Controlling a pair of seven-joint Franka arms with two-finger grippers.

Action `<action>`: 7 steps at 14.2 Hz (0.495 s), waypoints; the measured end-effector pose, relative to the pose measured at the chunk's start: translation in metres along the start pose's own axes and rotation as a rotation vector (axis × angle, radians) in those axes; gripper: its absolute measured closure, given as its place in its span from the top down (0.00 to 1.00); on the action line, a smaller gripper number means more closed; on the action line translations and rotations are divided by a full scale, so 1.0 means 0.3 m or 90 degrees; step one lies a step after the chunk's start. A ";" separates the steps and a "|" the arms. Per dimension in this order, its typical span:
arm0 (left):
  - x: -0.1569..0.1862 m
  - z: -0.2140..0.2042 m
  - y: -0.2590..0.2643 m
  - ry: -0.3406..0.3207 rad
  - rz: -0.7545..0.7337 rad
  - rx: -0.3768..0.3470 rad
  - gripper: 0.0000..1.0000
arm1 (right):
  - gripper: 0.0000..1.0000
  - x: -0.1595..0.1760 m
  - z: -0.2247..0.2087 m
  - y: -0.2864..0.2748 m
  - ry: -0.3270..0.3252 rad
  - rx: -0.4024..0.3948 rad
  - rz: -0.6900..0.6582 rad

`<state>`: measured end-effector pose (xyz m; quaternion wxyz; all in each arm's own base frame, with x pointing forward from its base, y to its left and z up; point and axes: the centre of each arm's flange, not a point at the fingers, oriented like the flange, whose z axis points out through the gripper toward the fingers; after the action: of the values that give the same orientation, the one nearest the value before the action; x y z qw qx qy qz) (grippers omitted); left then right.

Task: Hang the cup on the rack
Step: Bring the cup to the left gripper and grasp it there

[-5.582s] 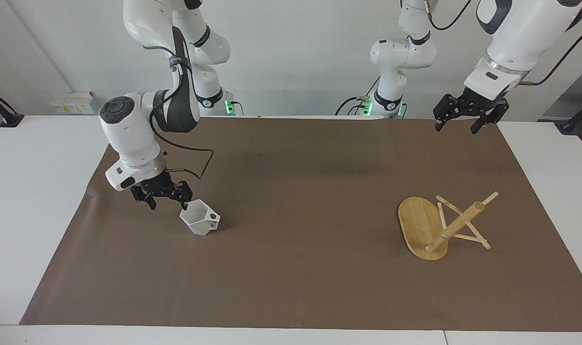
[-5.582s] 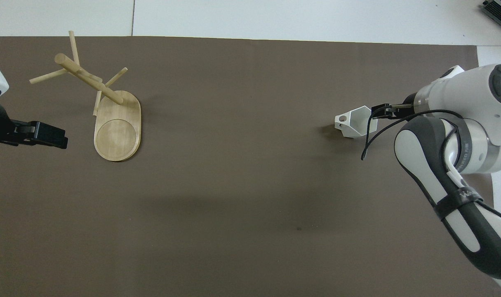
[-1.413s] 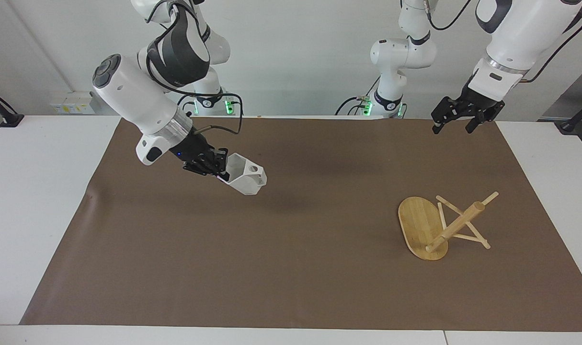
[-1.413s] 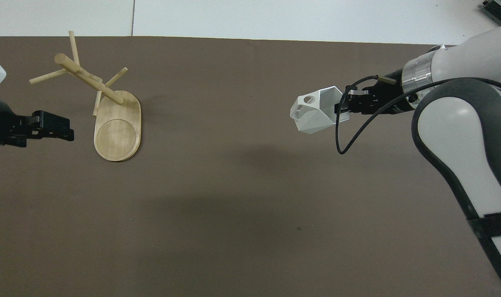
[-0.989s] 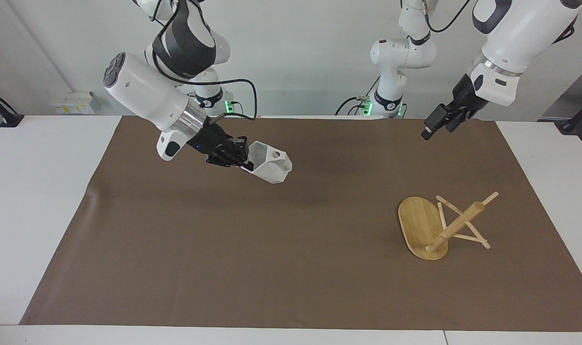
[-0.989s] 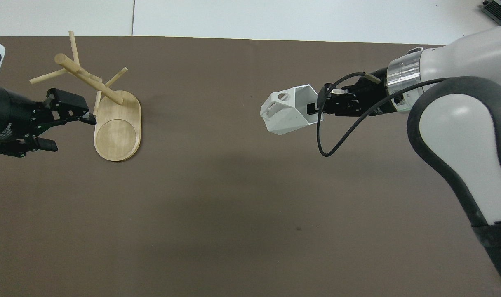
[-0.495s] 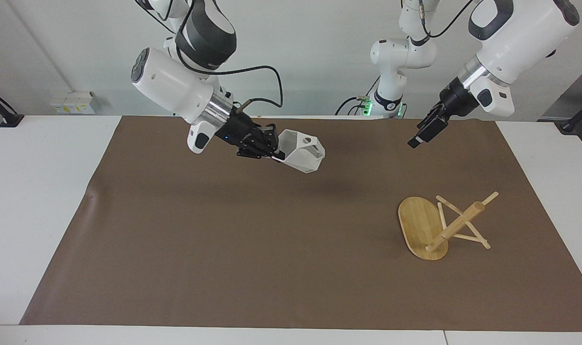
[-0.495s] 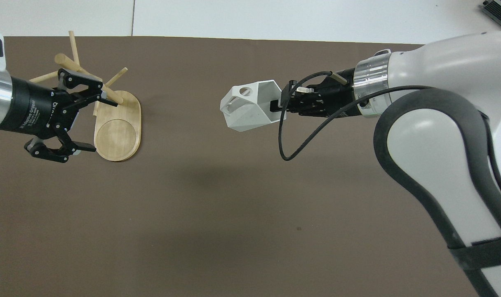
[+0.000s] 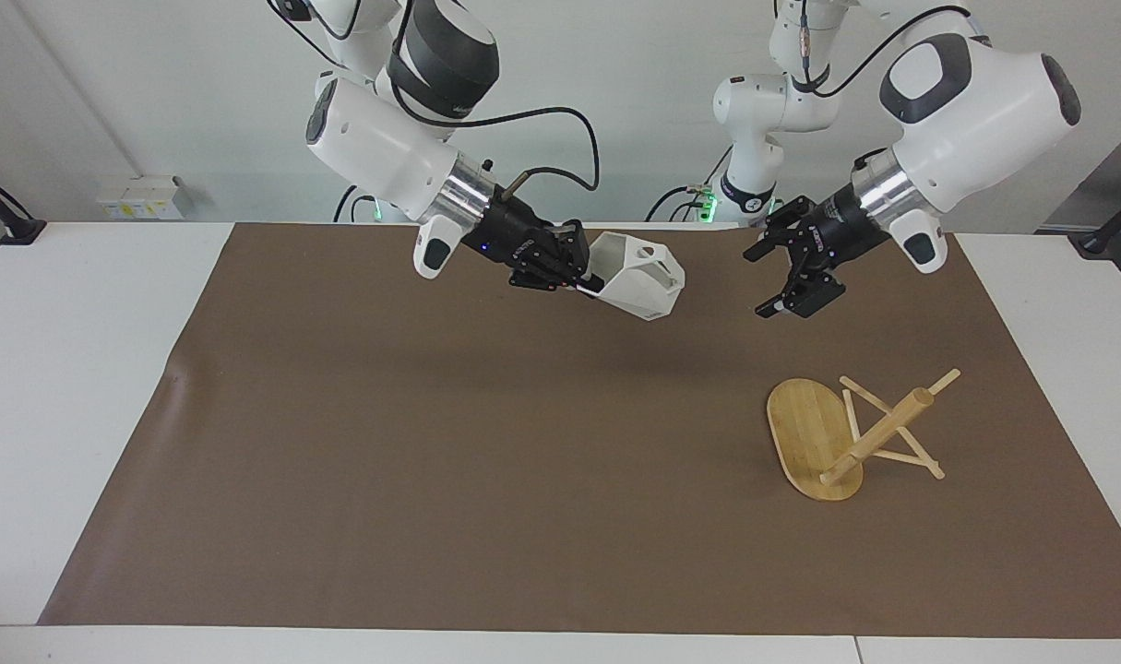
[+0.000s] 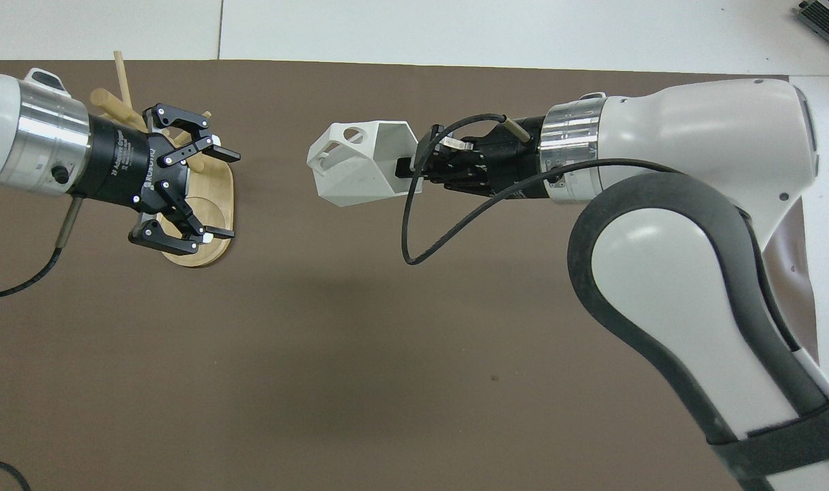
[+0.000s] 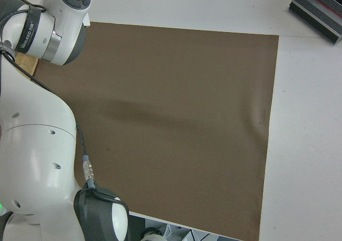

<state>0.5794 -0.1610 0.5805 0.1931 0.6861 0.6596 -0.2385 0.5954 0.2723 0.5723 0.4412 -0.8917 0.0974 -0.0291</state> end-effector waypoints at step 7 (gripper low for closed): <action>-0.049 0.042 0.019 -0.046 -0.072 0.018 1.00 | 0.05 -0.098 0.122 -0.079 0.024 0.024 0.010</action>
<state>0.5841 -0.1807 0.5786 0.1932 0.6414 0.6866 -0.2826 0.5751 0.3207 0.5699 0.4563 -0.8816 0.1125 -0.0440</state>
